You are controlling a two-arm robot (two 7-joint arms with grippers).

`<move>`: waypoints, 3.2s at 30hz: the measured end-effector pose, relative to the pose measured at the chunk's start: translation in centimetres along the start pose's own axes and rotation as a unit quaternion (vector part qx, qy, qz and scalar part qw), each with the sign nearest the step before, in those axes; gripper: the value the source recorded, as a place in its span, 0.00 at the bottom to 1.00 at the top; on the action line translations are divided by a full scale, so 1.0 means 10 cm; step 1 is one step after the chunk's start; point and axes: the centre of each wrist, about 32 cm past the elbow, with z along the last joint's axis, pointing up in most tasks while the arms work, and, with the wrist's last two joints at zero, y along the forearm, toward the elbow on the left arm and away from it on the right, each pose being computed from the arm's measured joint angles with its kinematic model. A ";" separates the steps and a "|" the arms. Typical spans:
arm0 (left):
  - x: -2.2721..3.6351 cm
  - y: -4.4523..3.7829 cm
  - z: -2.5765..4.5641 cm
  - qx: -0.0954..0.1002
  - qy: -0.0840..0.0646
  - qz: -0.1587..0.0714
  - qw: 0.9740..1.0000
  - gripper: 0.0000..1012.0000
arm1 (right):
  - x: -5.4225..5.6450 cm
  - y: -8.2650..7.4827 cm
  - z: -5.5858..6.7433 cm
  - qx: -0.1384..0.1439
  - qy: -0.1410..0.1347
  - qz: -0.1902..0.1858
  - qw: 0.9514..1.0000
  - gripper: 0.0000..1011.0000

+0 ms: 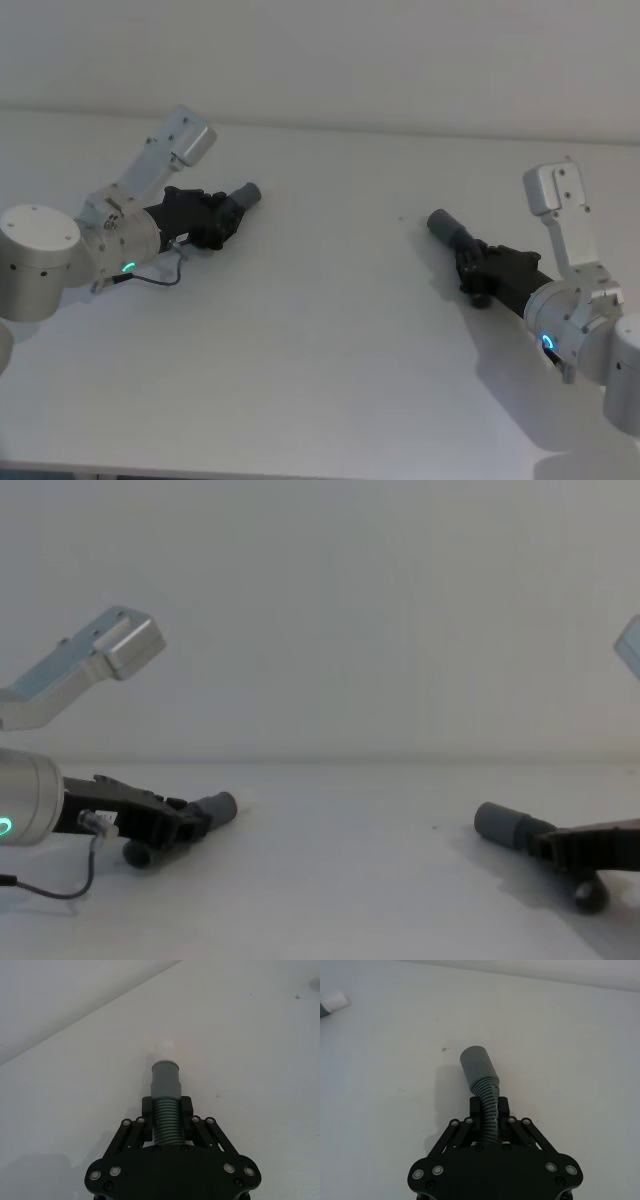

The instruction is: Use both hands to pick up one end of the pipe from the table, align the ends, and insert them.

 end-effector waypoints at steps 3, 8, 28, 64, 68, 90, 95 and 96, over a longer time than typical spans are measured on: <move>0.000 0.000 0.000 0.000 0.000 0.000 1.000 0.31 | 0.00 0.00 0.00 0.000 0.000 0.000 1.000 0.18; 0.000 0.000 0.000 0.000 0.000 0.000 1.000 0.31 | 0.00 0.00 0.00 0.000 0.000 0.000 1.000 0.18; 0.075 0.014 0.205 -0.021 -0.023 -0.014 0.999 0.31 | 0.02 -0.04 -0.01 0.031 0.020 0.029 0.999 0.17; 0.744 0.314 0.668 -0.104 -0.137 -0.222 0.960 0.31 | 0.78 -0.47 0.18 0.168 -0.009 0.289 0.942 0.17; 0.785 0.340 0.699 -0.106 -0.148 -0.242 0.953 0.31 | 0.84 -0.50 0.21 0.165 -0.022 0.313 0.935 0.17; 0.789 0.372 1.034 -0.119 -0.224 -0.347 0.903 0.31 | 0.72 -0.60 0.28 0.159 -0.113 0.322 0.926 0.17; 0.748 0.355 1.121 -0.113 -0.247 -0.368 0.889 0.31 | 0.66 -0.63 0.25 0.153 -0.137 0.308 0.929 0.17; 0.748 0.355 1.121 -0.113 -0.247 -0.368 0.889 0.31 | 0.65 -0.63 0.25 0.152 -0.139 0.307 0.929 0.17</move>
